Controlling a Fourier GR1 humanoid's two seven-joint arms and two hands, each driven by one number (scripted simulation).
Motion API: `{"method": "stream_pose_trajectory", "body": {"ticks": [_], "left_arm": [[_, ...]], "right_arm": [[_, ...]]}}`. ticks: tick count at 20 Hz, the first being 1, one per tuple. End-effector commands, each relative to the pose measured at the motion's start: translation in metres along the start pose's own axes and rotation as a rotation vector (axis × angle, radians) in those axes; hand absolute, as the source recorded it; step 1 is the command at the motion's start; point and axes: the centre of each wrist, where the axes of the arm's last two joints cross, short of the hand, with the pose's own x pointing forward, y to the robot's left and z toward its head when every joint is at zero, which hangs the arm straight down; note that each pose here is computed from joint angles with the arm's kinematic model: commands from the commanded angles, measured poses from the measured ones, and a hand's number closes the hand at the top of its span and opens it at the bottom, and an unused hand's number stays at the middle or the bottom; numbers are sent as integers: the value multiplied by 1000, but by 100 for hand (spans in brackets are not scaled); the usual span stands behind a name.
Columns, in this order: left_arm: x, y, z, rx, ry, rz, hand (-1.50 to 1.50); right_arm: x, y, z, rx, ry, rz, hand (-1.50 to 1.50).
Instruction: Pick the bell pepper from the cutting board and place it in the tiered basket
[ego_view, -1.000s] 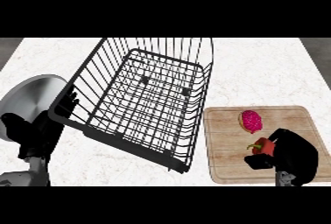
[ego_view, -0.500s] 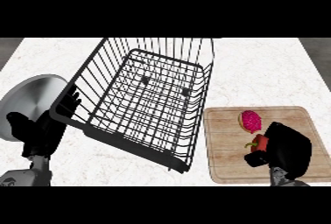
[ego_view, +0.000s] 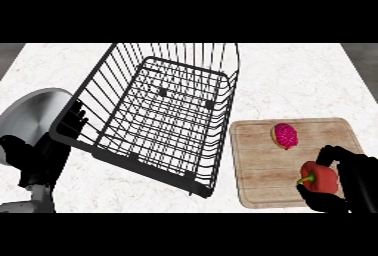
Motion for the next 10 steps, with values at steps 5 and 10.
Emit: {"method": "stream_pose_trajectory", "body": {"ticks": [5,10], "left_arm": [[7,4,-4,9,0,-17,0],[10,-19,-5,-19,0,12,0]], "right_arm": [[14,-73,29,-268,-256,-432,150],[25,-126,61,-220,-352,-495,150]]}}
